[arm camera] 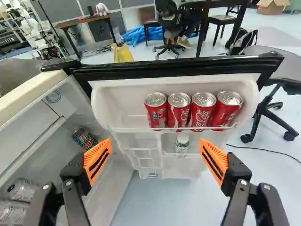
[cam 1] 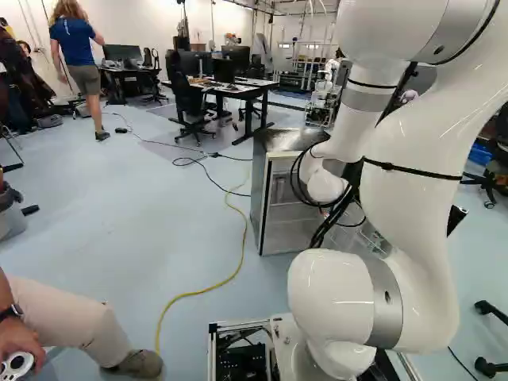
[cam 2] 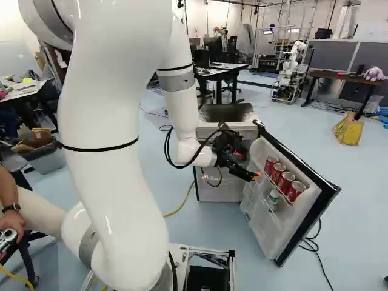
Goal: Grab a drink from the fridge
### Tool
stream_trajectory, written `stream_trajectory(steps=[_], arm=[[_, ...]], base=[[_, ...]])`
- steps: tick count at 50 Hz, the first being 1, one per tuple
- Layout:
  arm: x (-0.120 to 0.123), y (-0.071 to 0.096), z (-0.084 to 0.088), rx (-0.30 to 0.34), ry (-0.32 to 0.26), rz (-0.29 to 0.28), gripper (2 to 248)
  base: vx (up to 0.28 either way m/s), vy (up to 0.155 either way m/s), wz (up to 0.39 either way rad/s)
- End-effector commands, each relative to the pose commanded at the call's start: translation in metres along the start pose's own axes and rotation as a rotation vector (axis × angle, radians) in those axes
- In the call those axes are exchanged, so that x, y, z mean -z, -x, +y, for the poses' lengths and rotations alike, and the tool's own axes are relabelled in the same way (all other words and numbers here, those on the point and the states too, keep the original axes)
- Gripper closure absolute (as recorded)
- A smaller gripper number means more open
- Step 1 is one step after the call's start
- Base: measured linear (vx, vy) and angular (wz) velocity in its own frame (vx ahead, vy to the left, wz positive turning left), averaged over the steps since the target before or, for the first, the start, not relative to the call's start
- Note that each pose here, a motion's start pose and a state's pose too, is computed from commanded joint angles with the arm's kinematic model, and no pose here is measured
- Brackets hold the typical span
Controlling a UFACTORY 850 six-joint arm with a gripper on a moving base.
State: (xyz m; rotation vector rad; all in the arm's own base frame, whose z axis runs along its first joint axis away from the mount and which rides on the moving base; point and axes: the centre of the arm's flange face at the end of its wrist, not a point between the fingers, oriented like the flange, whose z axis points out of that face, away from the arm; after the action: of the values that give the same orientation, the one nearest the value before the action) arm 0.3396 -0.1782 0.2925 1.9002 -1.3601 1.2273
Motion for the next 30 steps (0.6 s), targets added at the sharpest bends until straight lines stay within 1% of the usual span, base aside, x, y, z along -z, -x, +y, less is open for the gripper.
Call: stream_trajectory(steps=[9, 30], arm=[[-0.007, -0.003, -0.001, -0.010, 0.009, -0.005, 3], [-0.025, -0.010, -0.008, -0.030, 0.024, 0.005, 3]], base=[[0.000, 0.000, 0.000], [0.000, 0.000, 0.000]])
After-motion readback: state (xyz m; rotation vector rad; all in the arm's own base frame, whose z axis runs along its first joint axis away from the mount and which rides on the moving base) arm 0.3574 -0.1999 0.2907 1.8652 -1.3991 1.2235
